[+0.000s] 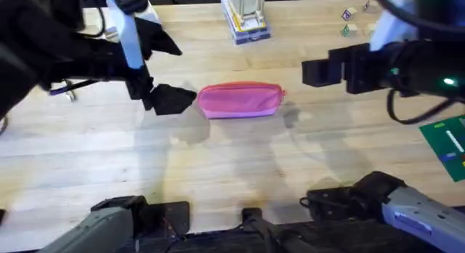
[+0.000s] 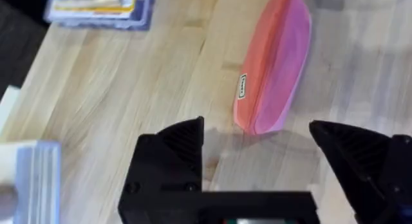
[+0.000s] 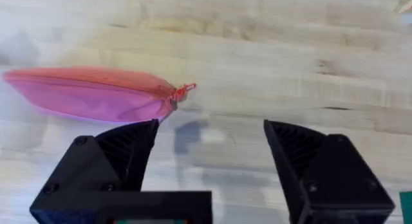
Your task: Unzip the bag, pick up the pens from the table one at a time and place them inside, then zip the bag closed.
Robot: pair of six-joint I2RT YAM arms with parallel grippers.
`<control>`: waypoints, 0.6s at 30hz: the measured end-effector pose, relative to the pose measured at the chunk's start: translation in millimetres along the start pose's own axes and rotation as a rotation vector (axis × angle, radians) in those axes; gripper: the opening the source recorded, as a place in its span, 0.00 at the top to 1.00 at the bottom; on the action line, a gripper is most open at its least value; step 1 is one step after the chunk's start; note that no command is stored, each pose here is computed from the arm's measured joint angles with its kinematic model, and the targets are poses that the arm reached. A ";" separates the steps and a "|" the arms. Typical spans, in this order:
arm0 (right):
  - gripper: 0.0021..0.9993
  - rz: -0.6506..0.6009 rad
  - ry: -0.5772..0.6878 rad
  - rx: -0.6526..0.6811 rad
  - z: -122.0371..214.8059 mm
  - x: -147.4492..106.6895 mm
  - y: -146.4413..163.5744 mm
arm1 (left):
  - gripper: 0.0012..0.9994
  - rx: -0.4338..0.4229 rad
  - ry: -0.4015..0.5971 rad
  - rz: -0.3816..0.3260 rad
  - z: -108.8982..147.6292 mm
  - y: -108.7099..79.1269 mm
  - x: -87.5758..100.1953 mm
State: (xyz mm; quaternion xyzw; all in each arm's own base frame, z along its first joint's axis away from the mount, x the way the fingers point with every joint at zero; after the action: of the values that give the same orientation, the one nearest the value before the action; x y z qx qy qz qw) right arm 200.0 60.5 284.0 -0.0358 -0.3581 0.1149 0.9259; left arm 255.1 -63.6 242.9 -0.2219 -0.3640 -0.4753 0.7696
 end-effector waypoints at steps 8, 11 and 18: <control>0.00 -0.026 -0.096 0.007 24.9 -2.4 -6.9 | 0.00 0.194 -0.016 0.249 33.9 -12.0 14.5; 0.00 -0.032 -0.119 0.009 30.7 -3.2 -8.5 | 0.00 0.244 -0.044 0.346 43.5 -16.2 18.8; 0.00 -0.033 -0.134 0.010 34.7 -4.0 -9.7 | 0.00 0.303 -0.121 0.491 62.1 -30.3 27.4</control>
State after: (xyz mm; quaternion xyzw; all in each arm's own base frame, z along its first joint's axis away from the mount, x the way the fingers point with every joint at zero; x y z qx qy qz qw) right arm 175.7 49.6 308.5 -0.0173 -0.4193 0.1036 0.9017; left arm 214.1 -50.0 303.4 -0.2141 -0.4114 -0.2011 0.8628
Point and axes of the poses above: each hand's point on the last joint's axis, 136 mm out from that joint toward the fingers, its own z axis back along the fingers, its own y axis along the line the jaws close on, x = y × z, the point moved 7 cm from there along z, back along the fingers, and after that the axes turned 10 degrees about z, right-handed, at the moved point
